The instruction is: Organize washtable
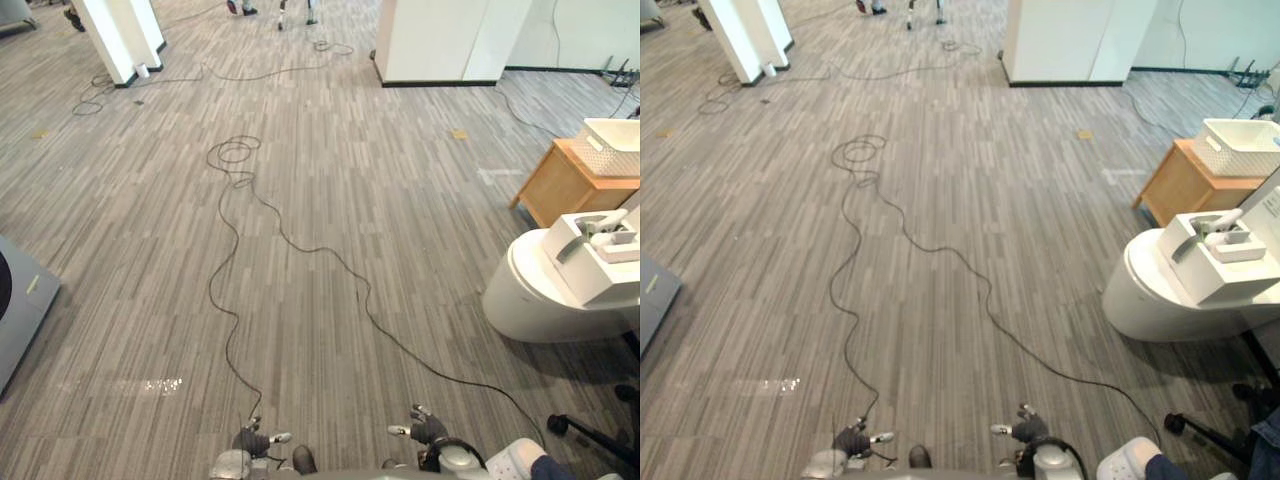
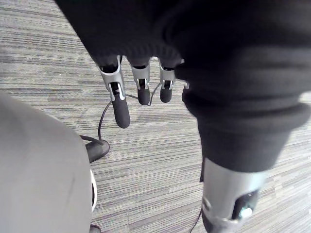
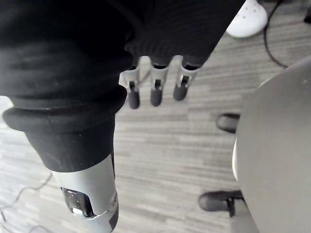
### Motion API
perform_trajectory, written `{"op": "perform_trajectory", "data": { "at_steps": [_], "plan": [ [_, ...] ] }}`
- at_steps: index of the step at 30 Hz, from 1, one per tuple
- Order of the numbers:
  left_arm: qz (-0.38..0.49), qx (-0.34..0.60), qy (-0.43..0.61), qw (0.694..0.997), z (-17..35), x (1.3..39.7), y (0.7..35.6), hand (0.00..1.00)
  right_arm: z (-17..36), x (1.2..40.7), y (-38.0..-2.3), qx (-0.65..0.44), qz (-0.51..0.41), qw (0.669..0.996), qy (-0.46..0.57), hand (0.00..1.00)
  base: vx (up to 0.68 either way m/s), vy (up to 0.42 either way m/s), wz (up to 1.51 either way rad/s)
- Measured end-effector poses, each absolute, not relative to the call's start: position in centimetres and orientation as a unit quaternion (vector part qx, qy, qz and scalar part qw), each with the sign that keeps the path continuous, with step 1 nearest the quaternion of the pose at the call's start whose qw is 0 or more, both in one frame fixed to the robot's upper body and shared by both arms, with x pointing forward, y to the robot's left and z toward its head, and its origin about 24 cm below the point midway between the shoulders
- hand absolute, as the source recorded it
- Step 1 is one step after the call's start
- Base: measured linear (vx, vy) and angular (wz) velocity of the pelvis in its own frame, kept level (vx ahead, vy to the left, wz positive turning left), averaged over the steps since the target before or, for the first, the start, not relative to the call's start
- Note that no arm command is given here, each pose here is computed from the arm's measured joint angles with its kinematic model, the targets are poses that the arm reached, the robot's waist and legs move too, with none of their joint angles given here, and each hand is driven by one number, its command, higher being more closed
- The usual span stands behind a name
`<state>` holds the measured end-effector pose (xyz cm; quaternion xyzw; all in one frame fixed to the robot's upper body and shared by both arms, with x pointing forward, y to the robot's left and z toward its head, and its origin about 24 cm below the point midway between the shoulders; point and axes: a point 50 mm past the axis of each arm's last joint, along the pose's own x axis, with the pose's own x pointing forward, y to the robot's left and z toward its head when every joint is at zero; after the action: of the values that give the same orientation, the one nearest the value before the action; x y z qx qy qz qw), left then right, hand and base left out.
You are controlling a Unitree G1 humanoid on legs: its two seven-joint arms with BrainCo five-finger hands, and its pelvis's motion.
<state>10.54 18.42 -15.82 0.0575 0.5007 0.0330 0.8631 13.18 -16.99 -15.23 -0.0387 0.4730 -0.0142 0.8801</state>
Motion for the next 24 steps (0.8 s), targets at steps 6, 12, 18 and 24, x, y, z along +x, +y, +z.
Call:
{"op": "perform_trajectory", "data": {
  "at_steps": [6,12,18,24],
  "plan": [
    [0.041,0.052,0.499,0.864,-15.8,10.6,18.6,0.00,-15.3,12.9,-17.5,-0.010,-0.045,0.878,0.476,0.00,0.01,-0.001,0.00],
    [0.052,0.042,0.495,0.866,-15.8,10.4,18.7,0.00,-15.4,12.8,-18.0,0.003,-0.075,0.875,0.478,0.00,0.04,-0.014,0.07],
    [0.074,0.029,0.490,0.868,-15.7,10.6,19.2,0.00,-15.3,12.9,-18.0,0.011,-0.085,0.875,0.476,0.00,0.06,-0.037,0.10],
    [0.147,-0.033,0.436,0.887,-14.5,12.6,20.1,0.00,-14.8,13.8,-17.6,0.009,-0.088,0.887,0.454,0.00,0.12,-0.098,-0.09]
  ]
}}
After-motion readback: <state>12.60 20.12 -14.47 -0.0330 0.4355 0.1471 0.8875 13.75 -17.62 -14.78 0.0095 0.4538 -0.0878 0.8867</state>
